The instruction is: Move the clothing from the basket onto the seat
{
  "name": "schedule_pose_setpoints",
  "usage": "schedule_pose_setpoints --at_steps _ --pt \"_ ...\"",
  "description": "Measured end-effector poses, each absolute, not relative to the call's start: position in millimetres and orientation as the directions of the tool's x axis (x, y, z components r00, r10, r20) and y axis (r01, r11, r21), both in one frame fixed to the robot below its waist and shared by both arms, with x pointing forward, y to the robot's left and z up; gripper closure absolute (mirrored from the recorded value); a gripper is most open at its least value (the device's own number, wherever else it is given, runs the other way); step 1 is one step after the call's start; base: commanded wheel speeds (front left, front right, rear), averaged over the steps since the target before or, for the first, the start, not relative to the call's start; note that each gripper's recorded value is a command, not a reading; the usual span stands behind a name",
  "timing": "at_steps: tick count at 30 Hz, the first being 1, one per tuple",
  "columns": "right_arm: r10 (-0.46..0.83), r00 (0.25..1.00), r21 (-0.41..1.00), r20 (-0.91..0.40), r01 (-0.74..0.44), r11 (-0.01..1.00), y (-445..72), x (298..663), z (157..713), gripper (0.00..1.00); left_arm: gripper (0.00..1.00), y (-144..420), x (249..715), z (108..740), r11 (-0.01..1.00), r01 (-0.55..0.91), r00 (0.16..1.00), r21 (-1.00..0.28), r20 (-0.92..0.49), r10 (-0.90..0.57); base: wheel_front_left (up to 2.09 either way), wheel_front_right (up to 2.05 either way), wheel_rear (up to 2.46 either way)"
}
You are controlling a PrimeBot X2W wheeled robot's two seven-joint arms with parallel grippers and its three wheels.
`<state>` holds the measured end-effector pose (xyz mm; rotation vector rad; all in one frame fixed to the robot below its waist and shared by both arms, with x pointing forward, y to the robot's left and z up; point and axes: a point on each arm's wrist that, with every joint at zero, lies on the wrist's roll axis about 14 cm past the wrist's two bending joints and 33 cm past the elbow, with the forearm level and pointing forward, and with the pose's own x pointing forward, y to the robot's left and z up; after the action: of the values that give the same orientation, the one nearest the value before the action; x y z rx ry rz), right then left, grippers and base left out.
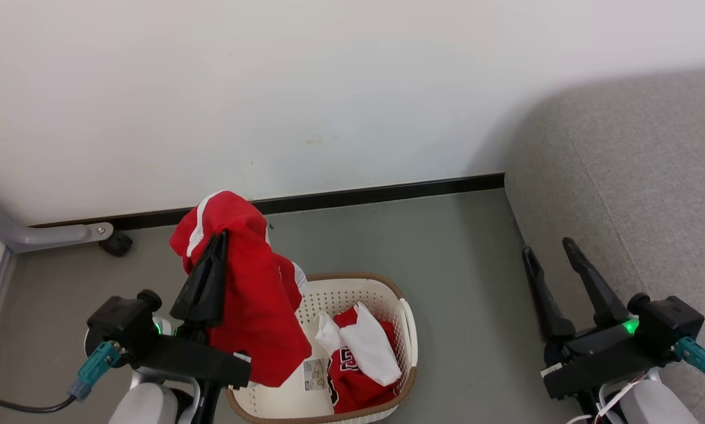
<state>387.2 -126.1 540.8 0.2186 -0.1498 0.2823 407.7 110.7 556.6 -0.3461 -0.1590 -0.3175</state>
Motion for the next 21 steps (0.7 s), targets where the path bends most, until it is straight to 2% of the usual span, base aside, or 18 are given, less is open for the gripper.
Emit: schedule_pose_setpoints --at_steps 9,21 --pt "0.370 0.912 0.193 0.175 -0.400 0.896 -84.5 387.6 540.4 0.00 1.00 93.7 425.6 588.2 0.881 0.400 0.905 -0.253 0.261 -0.336 0.00 0.00 0.00" --pt "0.659 0.737 0.127 0.150 -0.675 0.727 13.2 362.6 539.7 0.00 1.00 73.4 444.5 610.1 0.867 0.445 0.884 -0.224 0.265 -0.385 0.00 0.00 0.00"
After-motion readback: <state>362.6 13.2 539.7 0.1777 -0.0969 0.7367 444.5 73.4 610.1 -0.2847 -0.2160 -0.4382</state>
